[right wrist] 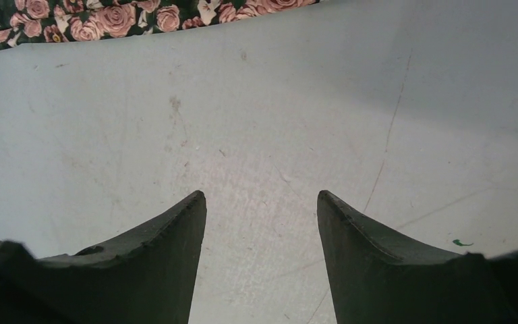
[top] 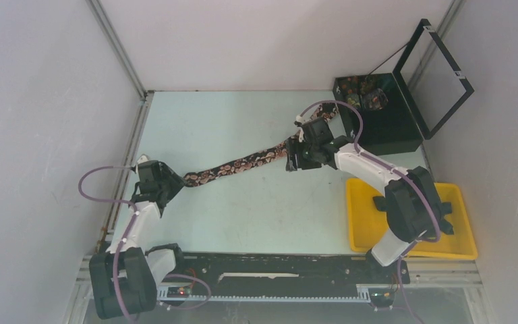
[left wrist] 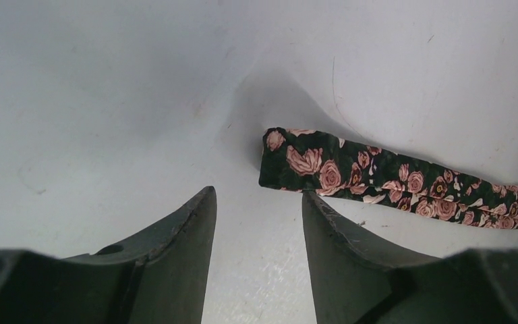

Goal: Roll the ties
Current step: Flatten out the tie at the center of the board.

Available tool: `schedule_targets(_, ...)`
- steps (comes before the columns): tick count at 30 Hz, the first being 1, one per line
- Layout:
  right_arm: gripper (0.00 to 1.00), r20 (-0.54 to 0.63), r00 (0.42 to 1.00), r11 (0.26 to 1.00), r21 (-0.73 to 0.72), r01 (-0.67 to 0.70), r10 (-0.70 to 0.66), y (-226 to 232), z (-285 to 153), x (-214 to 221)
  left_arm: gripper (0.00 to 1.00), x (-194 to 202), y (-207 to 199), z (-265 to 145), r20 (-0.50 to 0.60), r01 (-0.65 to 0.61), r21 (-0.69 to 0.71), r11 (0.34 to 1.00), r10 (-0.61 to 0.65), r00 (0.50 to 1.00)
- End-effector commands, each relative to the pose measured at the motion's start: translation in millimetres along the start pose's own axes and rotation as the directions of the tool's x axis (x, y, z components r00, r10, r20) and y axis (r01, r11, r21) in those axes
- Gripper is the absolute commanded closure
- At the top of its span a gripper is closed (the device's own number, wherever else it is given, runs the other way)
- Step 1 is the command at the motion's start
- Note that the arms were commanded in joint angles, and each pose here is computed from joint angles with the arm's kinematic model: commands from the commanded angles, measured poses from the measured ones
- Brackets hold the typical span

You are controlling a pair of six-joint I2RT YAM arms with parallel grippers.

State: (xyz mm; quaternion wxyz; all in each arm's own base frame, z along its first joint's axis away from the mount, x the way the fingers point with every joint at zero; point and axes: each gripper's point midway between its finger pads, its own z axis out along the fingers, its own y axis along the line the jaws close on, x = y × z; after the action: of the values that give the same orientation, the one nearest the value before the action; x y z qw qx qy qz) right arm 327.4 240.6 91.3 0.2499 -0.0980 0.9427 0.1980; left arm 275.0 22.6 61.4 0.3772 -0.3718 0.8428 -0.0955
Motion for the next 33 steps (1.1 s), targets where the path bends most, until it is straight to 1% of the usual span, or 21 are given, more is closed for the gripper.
schedule_targets(1,0.36,0.132,0.99,0.999,0.008,0.053,-0.053,2.0,-8.8,-21.0,0.44,-8.7,-8.3,9.0,0.025,0.005,0.036,0.999,-0.006,1.0)
schedule_targets(11,0.37,0.163,0.985,0.998,0.007,0.055,-0.056,-0.6,-9.9,-16.4,0.45,-5.2,-8.8,24.9,-0.007,0.009,0.03,1.0,-0.008,1.0)
schedule_targets(17,0.37,0.156,0.986,0.999,0.005,0.05,-0.05,-1.8,-7.3,-15.5,0.45,-8.3,-13.5,24.3,0.004,0.029,0.048,0.998,-0.029,1.0)
schedule_targets(19,0.37,0.153,0.987,0.999,0.002,0.048,-0.048,-2.4,-6.6,-15.3,0.43,-11.0,-14.3,20.6,0.024,0.037,0.053,0.998,-0.038,0.999)
schedule_targets(21,0.38,0.152,0.987,0.999,0.0,0.047,-0.046,-2.4,-6.3,-15.3,0.37,-14.1,-13.8,17.9,0.043,0.042,0.052,0.998,-0.044,0.998)
schedule_targets(24,0.38,0.149,0.988,0.999,0.0,0.042,-0.041,-3.4,-5.5,-14.8,0.33,-15.1,-12.7,19.6,0.043,0.037,0.042,0.998,-0.038,0.998)
schedule_targets(26,0.38,0.148,0.988,0.999,-0.001,0.038,-0.037,-3.9,-5.5,-14.9,0.34,-13.2,-11.9,23.2,0.027,0.035,0.034,0.999,-0.036,0.999)
schedule_targets(33,0.39,0.137,0.99,1.0,-0.012,0.019,-0.017,-7.3,-3.3,-14.3,0.4,-2.9,-9.2,37.9,-0.029,0.039,0.019,0.999,-0.039,0.999)
